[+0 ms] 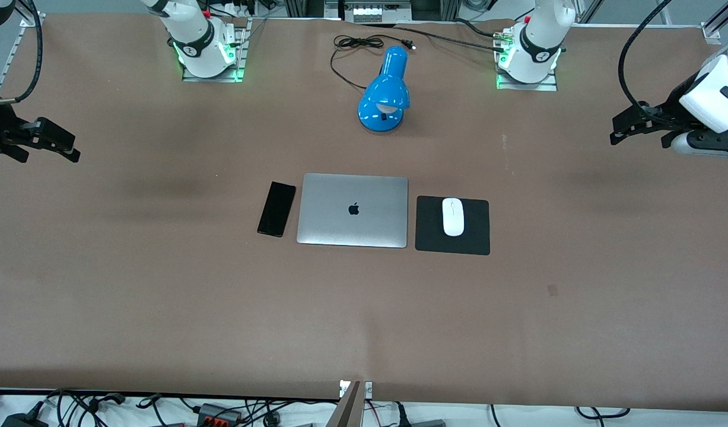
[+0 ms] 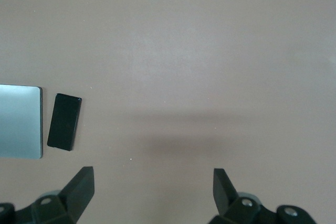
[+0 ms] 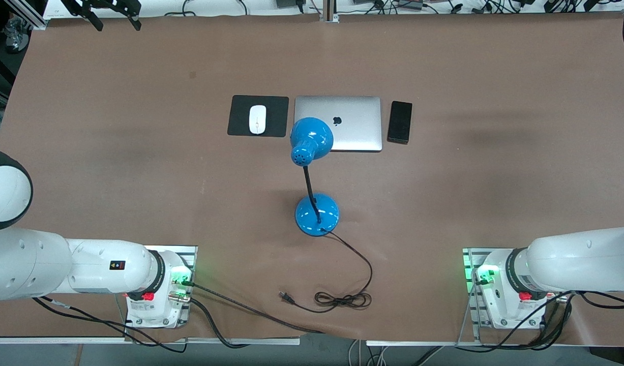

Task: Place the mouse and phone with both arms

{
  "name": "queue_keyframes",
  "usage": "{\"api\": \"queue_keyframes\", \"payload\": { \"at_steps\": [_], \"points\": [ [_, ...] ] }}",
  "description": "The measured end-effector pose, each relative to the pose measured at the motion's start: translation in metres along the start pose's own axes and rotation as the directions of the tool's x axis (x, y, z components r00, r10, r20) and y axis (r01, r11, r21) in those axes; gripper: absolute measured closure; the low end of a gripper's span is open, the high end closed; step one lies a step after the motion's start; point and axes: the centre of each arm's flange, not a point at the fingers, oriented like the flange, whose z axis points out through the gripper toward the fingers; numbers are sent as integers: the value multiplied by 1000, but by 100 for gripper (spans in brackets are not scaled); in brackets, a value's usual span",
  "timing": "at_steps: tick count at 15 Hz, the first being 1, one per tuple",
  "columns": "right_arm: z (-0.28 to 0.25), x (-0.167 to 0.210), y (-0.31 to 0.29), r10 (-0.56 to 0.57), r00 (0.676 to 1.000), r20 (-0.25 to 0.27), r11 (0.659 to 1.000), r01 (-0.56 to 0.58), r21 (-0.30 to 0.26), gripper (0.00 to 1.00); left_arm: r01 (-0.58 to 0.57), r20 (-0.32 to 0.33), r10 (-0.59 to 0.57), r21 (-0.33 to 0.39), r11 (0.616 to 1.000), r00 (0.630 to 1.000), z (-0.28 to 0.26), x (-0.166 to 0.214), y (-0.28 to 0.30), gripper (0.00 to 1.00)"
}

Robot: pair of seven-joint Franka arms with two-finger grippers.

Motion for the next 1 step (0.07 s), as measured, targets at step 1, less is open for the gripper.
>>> {"api": "queue_keyframes", "payload": {
  "at_steps": [1],
  "points": [
    [0,0,0,0,1000,1,1000,0,0,0,0,0,0,0,1000,1000,0,0,0,0]
  ]
}}
